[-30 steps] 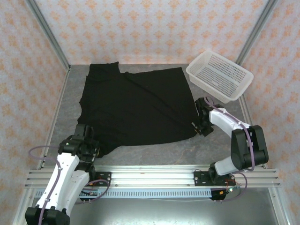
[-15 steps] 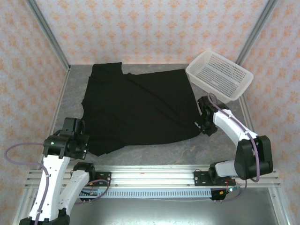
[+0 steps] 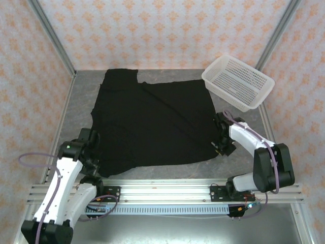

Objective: Fold and stack the t-shirts

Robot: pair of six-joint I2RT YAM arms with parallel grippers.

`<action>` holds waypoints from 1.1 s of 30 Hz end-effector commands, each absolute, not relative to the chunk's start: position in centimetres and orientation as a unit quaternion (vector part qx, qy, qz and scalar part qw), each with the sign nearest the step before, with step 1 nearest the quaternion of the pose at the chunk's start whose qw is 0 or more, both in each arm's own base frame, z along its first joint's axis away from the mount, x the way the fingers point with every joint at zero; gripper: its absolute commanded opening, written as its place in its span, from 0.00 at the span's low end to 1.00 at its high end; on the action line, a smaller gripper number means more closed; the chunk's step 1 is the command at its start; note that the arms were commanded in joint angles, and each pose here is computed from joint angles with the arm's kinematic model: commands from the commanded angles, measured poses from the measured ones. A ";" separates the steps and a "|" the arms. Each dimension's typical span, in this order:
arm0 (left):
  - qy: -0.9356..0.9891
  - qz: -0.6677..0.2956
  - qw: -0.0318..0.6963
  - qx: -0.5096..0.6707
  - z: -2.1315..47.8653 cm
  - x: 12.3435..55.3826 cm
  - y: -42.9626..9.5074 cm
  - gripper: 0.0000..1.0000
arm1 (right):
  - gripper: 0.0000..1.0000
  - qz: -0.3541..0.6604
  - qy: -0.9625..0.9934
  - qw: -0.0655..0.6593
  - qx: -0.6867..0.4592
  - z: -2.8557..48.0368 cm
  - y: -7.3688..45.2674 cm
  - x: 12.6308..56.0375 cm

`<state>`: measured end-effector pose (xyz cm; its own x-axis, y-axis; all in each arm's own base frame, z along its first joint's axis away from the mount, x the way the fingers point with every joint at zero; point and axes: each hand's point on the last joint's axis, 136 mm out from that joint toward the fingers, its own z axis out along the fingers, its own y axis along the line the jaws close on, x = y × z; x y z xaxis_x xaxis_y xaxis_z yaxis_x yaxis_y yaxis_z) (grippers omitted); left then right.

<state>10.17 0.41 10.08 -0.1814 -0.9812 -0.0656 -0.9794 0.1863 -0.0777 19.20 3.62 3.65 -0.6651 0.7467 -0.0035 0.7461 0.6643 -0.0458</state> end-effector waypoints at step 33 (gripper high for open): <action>0.856 0.085 0.224 -0.458 16.5 30.9 5.6 0.00 | 0.00 0.053 -0.902 -0.073 -0.422 7.6 3.8 31.7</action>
